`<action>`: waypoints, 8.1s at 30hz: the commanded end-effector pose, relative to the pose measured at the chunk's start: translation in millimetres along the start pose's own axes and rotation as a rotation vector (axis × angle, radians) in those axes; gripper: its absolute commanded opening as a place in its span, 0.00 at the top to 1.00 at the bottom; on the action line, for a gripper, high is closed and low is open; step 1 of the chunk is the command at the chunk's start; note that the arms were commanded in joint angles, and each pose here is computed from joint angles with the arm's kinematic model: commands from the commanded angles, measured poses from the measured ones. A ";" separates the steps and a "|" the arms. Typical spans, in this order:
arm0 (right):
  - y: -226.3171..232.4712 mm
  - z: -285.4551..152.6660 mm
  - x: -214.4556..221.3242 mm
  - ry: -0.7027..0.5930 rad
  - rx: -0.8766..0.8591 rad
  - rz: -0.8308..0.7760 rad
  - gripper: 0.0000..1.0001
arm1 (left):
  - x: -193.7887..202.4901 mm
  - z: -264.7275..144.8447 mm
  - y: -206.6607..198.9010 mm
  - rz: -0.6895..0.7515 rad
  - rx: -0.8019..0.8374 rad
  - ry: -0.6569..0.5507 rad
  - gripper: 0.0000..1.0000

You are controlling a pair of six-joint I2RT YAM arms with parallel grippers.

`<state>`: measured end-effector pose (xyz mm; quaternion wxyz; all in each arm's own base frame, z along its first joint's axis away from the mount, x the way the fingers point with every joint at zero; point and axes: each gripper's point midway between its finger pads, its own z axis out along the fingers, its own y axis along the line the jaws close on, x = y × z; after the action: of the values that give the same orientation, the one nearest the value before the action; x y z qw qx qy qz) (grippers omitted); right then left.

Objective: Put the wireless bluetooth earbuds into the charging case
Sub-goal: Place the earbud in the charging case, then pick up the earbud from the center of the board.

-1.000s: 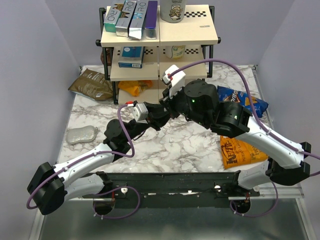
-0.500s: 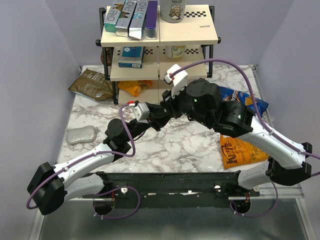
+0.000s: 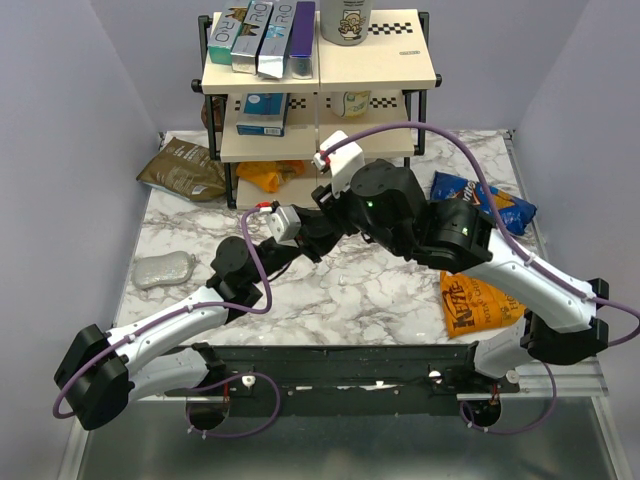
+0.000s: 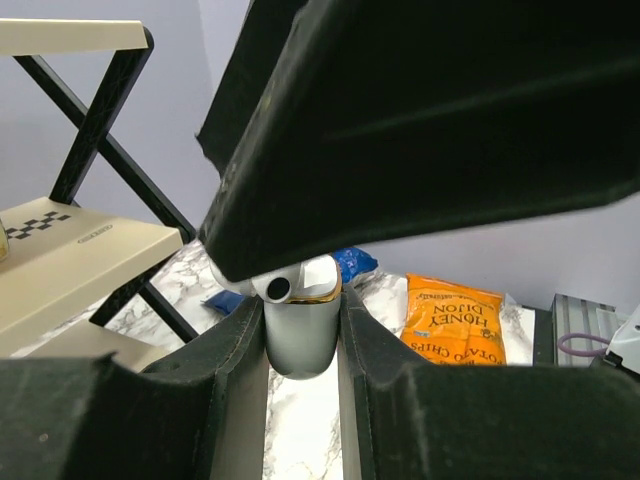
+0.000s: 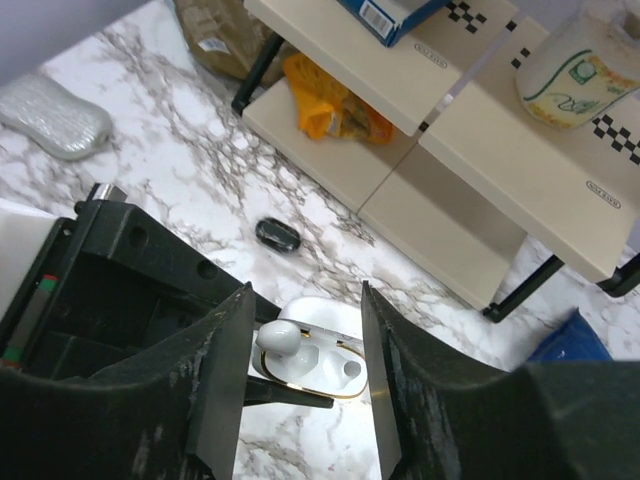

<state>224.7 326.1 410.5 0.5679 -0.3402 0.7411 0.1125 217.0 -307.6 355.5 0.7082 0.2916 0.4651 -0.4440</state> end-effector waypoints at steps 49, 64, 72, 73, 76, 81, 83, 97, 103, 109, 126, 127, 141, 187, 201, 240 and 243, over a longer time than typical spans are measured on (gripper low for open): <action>-23.8 -25.1 17.7 0.013 0.106 -0.043 0.43 | -31.1 -0.8 0.3 0.036 -0.017 -0.073 1.00; -30.7 -34.6 20.3 -0.003 0.114 -0.021 0.42 | -35.9 -2.5 -1.2 0.031 -0.015 -0.087 1.00; -36.4 -42.8 12.4 -0.058 0.120 0.036 0.42 | -37.3 -5.5 -1.7 0.025 -0.018 -0.095 1.00; -40.4 -44.3 13.5 -0.065 0.138 0.050 0.42 | -38.0 -6.8 -1.1 0.024 -0.024 -0.096 1.00; -62.9 -40.1 34.7 -0.050 0.208 0.139 0.42 | -36.8 -17.5 6.6 0.038 -0.082 -0.068 1.00; -57.5 -3.6 115.2 0.055 0.088 0.340 0.47 | -38.8 -62.9 11.9 0.052 -0.181 -0.071 1.00; -45.9 12.6 155.7 0.137 0.074 0.350 0.49 | -31.6 -74.3 12.7 0.052 -0.201 -0.031 1.00; 38.6 94.0 283.0 0.437 -0.151 0.305 0.54 | -48.3 -111.2 -1.6 0.018 -0.197 -0.065 1.00; 49.0 109.0 315.7 0.505 -0.108 0.387 0.54 | -42.5 -109.0 -5.2 -0.013 -0.177 -0.059 1.00; 53.8 113.9 337.0 0.556 -0.068 0.445 0.54 | -38.8 -106.5 -7.9 -0.037 -0.161 -0.061 1.00; 37.2 129.3 373.2 0.640 0.033 0.279 0.55 | -34.8 -106.0 -6.3 -0.053 -0.172 -0.050 1.00; 36.2 129.1 374.5 0.642 0.036 0.271 0.57 | -35.6 -106.2 -6.3 -0.052 -0.171 -0.053 1.00; 12.1 118.8 359.3 0.645 -0.002 0.025 0.56 | -37.1 -103.6 -9.8 -0.049 -0.149 -0.046 1.00; 12.0 127.9 378.0 0.573 0.143 0.538 0.99 | -33.8 -102.4 -8.3 -0.060 -0.157 -0.047 1.00; -12.5 141.2 374.7 0.552 0.169 0.494 0.99 | -30.7 -102.1 -7.0 -0.054 -0.162 -0.036 1.00; -8.8 128.9 348.9 0.557 0.164 0.853 0.79 | -37.6 -101.2 -5.8 -0.070 -0.174 -0.044 1.00; -10.6 120.0 363.3 0.578 0.191 0.834 0.97 | -36.8 -101.8 -5.8 -0.073 -0.176 -0.042 1.00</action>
<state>292.6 255.8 44.2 0.2876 0.0013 0.9437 0.1635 168.5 -216.2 333.5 0.7165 0.2136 0.5122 -0.4227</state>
